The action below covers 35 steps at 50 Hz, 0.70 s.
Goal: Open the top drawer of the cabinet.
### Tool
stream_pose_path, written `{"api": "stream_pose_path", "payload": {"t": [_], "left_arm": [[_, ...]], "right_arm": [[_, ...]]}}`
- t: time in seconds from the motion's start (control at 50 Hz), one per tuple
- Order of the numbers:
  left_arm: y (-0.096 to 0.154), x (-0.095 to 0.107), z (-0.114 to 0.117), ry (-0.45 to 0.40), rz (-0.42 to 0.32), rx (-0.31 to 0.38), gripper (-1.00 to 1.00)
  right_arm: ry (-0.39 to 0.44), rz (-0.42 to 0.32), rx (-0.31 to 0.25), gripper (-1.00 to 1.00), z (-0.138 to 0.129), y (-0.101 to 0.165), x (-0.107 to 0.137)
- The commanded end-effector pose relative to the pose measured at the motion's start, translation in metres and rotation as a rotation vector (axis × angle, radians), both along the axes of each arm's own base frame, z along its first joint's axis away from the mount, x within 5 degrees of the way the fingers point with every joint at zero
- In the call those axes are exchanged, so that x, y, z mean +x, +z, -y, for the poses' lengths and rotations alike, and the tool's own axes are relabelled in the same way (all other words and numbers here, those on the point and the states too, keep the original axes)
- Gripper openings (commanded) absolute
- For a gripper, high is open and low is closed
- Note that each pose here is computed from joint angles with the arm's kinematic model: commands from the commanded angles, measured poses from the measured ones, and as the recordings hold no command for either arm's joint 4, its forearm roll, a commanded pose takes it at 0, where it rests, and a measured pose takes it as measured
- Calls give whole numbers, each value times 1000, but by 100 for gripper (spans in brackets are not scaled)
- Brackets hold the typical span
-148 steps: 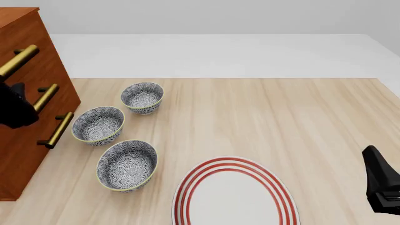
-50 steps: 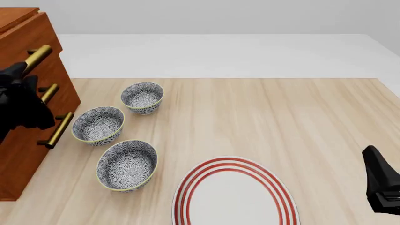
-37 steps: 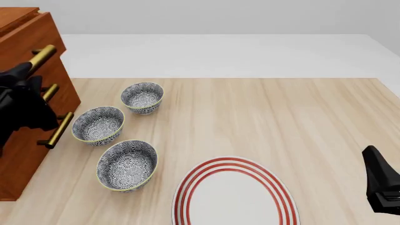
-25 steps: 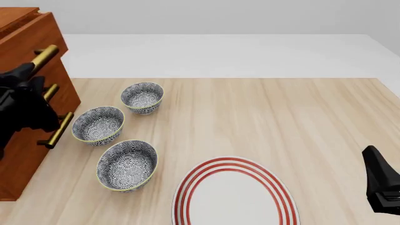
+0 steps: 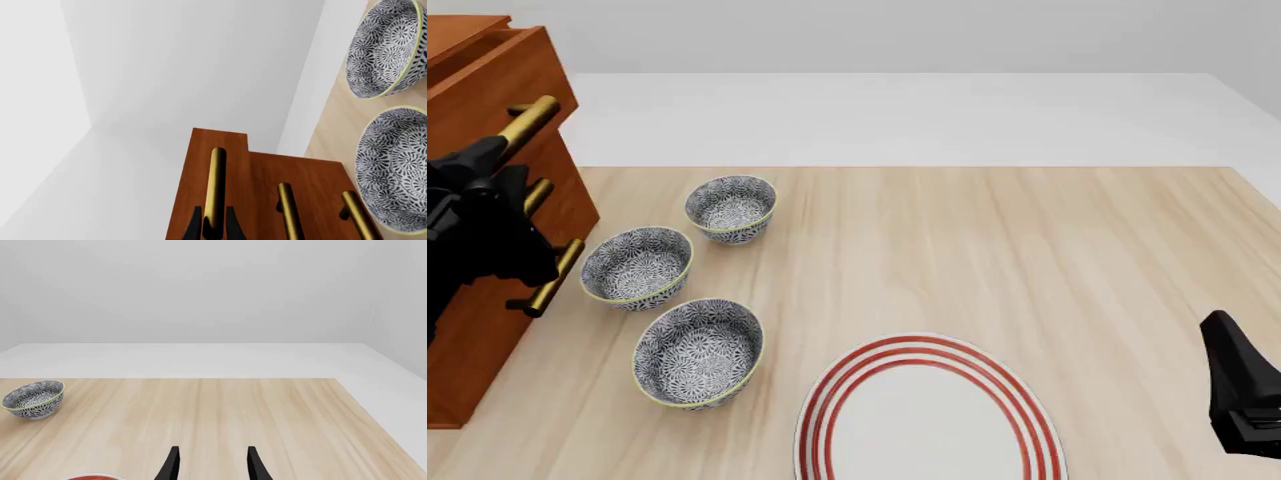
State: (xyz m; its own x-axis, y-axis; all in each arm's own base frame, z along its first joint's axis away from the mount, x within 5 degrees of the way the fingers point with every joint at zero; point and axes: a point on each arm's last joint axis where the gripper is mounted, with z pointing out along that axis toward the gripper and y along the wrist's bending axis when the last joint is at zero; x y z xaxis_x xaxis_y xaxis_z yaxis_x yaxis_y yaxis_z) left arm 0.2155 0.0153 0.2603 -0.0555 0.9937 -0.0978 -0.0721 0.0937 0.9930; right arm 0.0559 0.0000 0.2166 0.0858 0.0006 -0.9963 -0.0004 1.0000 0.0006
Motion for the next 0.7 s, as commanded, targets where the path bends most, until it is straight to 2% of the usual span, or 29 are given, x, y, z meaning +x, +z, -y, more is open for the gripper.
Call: {"api": "stream_pose_path", "payload": {"t": [0.02,0.7], "left_arm": [[-4,-11,-2,21,-5,-9,-100],[1,-16,5,-12,2,4,-100]], "right_arm": [[0,0,0,100,0,0,0],[0,0,0,100,0,0,0]]}}
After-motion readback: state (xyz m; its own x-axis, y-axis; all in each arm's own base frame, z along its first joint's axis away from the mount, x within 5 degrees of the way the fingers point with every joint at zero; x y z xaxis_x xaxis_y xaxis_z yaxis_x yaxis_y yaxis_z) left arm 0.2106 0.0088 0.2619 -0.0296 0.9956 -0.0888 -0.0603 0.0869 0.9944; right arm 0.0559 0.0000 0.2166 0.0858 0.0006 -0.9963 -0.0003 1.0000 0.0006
